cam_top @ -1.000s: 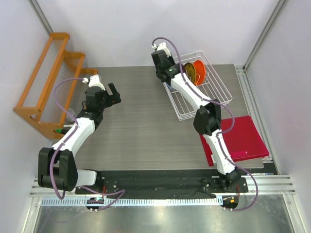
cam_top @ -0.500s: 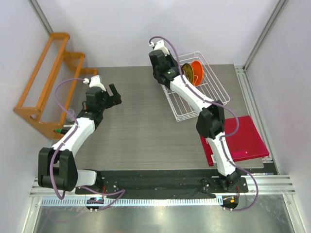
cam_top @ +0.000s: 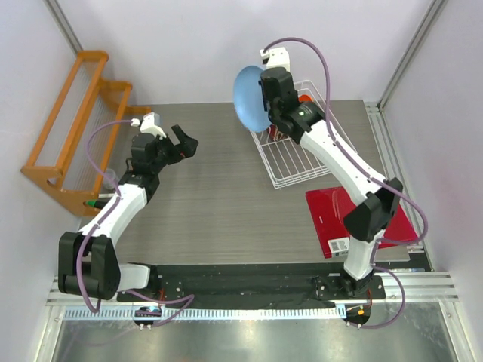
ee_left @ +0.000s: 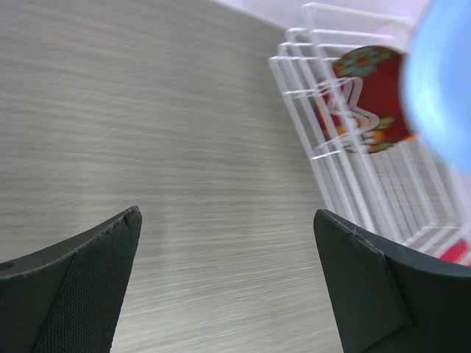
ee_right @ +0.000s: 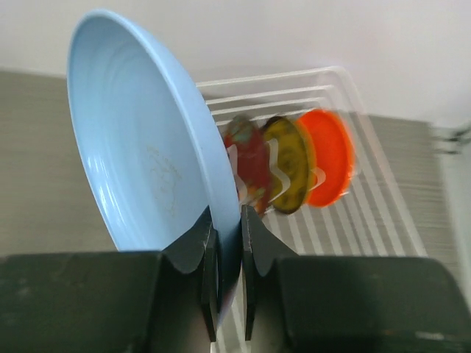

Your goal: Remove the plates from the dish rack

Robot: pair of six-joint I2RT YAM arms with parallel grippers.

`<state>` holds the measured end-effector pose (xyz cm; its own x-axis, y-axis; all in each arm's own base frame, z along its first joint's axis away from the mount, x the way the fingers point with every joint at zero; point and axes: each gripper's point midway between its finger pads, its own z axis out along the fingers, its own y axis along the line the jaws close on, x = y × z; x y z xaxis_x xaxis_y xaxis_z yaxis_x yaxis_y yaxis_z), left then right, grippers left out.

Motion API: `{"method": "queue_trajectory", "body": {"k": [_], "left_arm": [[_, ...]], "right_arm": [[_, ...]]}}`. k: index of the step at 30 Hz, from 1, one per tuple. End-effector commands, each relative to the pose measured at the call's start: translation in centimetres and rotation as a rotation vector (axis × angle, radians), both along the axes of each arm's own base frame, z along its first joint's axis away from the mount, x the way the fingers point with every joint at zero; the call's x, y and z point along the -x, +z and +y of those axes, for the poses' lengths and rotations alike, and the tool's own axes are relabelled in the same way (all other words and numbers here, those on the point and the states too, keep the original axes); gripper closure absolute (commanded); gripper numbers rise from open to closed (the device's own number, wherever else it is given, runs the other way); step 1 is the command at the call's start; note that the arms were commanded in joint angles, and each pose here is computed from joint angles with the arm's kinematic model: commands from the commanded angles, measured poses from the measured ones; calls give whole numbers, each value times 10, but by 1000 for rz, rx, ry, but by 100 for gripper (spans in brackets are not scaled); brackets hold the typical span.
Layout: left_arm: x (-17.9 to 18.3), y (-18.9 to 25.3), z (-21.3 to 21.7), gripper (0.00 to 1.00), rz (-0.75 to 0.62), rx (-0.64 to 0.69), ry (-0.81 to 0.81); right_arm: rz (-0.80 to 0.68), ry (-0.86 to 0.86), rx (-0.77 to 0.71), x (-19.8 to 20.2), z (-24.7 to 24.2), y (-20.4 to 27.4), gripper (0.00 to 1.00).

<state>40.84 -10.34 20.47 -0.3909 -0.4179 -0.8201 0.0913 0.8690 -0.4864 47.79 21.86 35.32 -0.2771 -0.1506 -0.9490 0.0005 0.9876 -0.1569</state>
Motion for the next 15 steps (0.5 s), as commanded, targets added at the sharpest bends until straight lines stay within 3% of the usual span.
{"method": "queue_trajectory", "body": {"k": [1,6,15], "left_arm": [[4,43,-30,1,-138,174,-118],[8,43,-46,1,-156,271,-196],[12,35,-57,3,-151,353,-241]], "right_arm": [[144,249,-253,36,53,-26,99],[204,416,-397,59,84,-39,99],[234,530,-554,84,105,-41,99]]}}
